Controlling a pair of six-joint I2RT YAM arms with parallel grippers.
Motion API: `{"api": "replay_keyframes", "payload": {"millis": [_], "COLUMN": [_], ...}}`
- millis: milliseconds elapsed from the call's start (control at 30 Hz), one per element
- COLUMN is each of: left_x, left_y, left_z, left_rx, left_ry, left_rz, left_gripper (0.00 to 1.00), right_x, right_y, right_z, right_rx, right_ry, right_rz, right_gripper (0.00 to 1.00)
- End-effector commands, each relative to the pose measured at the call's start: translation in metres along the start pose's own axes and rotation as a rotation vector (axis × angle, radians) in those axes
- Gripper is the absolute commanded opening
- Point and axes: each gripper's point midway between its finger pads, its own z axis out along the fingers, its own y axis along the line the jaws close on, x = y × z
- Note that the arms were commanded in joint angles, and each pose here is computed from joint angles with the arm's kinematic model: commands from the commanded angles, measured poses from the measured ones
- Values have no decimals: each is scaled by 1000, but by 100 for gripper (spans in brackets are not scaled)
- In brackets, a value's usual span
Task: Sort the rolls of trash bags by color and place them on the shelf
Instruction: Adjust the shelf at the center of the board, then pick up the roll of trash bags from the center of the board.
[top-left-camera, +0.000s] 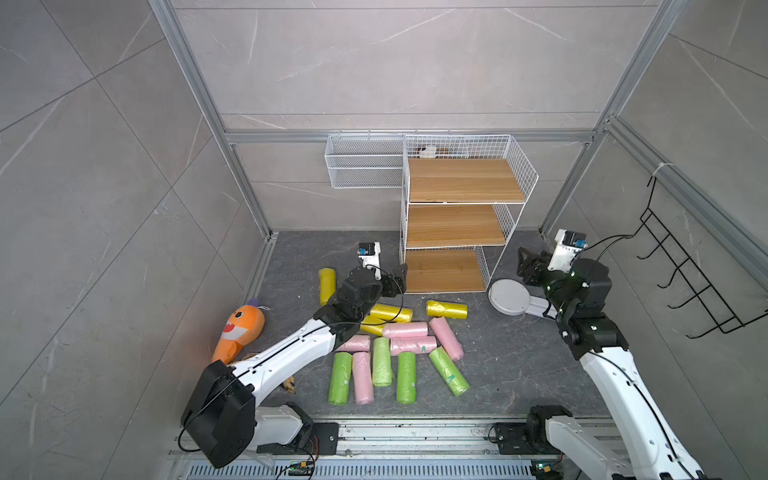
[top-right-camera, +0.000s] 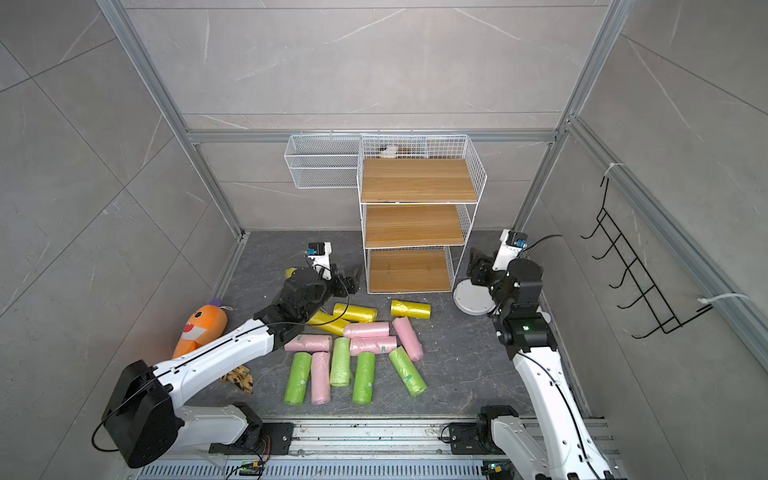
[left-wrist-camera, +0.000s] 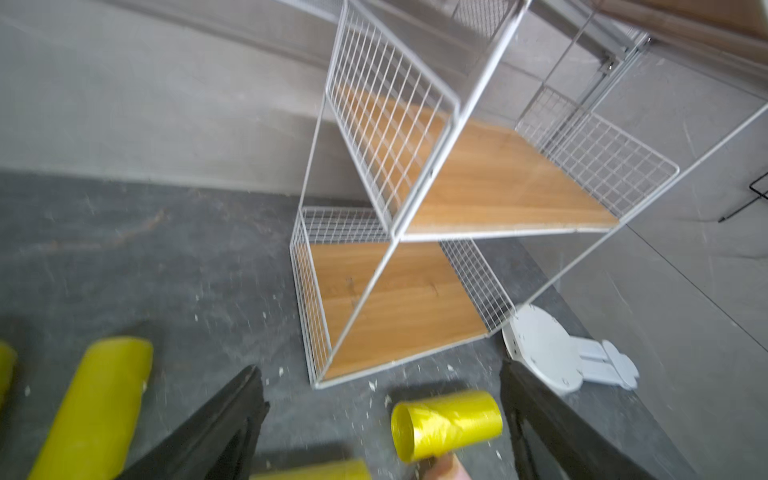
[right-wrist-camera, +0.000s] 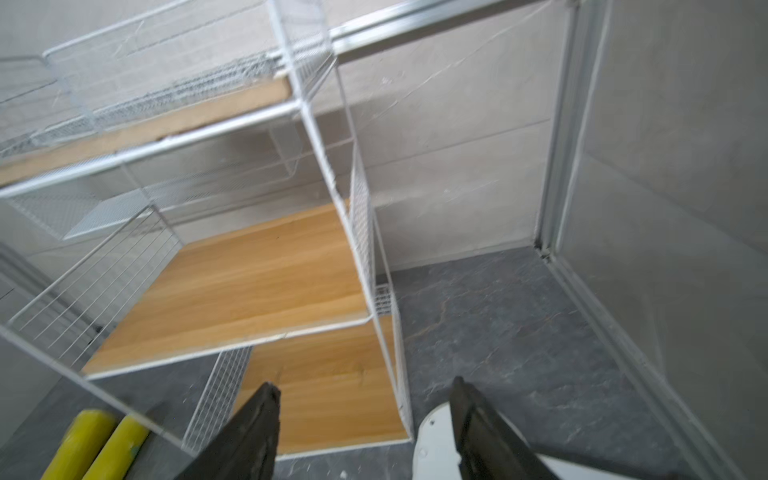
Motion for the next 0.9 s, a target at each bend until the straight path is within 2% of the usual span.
{"api": "replay_keyframes", "payload": {"millis": [0, 200, 367, 533, 667, 867], "left_x": [56, 159, 212, 240, 253, 259], "left_y": [-3, -38, -38, -24, -27, -20], "left_z": [-10, -43, -70, -80, -71, -50], "left_rx": [-4, -19, -147, -293, -305, -381], "left_ry": [197, 482, 641, 704, 723, 699], "left_rz": [-97, -129, -39, 67, 83, 170], "left_gripper": [88, 82, 79, 82, 83, 82], "right_x": [91, 163, 192, 205, 210, 213], "right_y": [8, 44, 63, 73, 75, 76], "right_z": [-4, -11, -7, -6, -7, -14], "right_rx": [7, -107, -170, -227, -250, -273], "right_ry": [300, 574, 642, 644, 650, 648], "right_rz": [27, 38, 36, 73, 82, 83], "right_gripper": [70, 71, 71, 72, 72, 72]}}
